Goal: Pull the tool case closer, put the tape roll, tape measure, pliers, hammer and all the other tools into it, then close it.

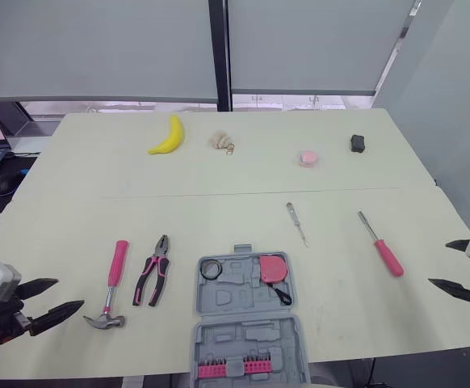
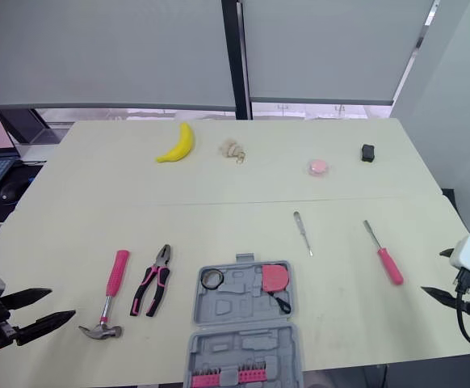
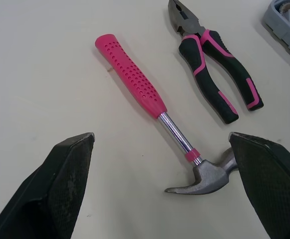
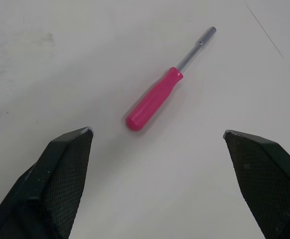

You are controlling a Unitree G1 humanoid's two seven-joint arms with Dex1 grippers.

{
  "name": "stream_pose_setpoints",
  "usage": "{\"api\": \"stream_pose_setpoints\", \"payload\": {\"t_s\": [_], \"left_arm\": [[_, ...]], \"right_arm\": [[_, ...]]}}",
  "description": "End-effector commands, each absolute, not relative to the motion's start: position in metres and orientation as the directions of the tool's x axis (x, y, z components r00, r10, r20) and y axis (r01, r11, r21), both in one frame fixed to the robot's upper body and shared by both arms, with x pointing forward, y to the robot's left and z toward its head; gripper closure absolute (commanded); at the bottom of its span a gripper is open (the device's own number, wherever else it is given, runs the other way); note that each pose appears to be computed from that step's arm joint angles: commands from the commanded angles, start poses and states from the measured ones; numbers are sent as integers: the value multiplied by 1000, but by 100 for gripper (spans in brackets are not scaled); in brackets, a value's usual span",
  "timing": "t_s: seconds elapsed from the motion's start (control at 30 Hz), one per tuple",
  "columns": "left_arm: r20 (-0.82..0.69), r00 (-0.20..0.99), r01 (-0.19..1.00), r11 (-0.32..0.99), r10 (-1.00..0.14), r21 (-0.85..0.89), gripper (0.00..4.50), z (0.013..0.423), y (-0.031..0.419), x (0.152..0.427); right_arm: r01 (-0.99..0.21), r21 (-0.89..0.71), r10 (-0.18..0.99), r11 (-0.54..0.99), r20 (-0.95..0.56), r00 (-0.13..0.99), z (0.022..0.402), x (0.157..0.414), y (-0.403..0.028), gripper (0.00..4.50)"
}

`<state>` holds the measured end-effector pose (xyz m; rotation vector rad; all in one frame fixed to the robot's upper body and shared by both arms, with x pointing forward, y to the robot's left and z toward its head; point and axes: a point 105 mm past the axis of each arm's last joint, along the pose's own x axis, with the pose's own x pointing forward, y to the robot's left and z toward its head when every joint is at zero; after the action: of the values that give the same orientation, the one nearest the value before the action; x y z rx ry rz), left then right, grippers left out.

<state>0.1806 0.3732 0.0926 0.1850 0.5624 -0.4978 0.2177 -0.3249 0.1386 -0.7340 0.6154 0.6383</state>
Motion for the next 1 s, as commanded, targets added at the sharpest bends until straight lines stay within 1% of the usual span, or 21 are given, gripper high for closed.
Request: {"api": "stream_pose_setpoints", "payload": {"t_s": [0.03, 0.4, 0.57, 0.7, 0.8, 0.87, 1.0], "left_arm": [[-540, 745, 499, 864, -391, 63, 0, 101, 375, 182], [-535, 757, 480, 875, -375, 66, 0, 99, 379, 181], [-535, 764, 463, 884, -362, 63, 0, 99, 382, 177], [-539, 772, 436, 898, -337, 63, 0, 99, 385, 167], [-534, 781, 418, 907, -325, 59, 0, 101, 384, 163], [-515, 795, 396, 917, -321, 40, 0, 102, 380, 163], [-475, 818, 359, 933, -326, -21, 0, 102, 359, 161]], "right_arm": [[-713, -434, 304, 550, -692, 655, 146, 221, -323, 2], [-713, -439, 317, 546, -680, 661, 144, 225, -318, 2], [-720, -448, 367, 530, -644, 671, 150, 233, -304, 2], [-772, -429, 483, 469, -607, 631, 165, 239, -269, 2], [-804, -420, 549, 421, -588, 594, 175, 243, -245, 2], [-822, -419, 592, 387, -571, 570, 181, 246, -229, 2], [-862, -406, 715, 303, -500, 488, 196, 254, -185, 2]]}}
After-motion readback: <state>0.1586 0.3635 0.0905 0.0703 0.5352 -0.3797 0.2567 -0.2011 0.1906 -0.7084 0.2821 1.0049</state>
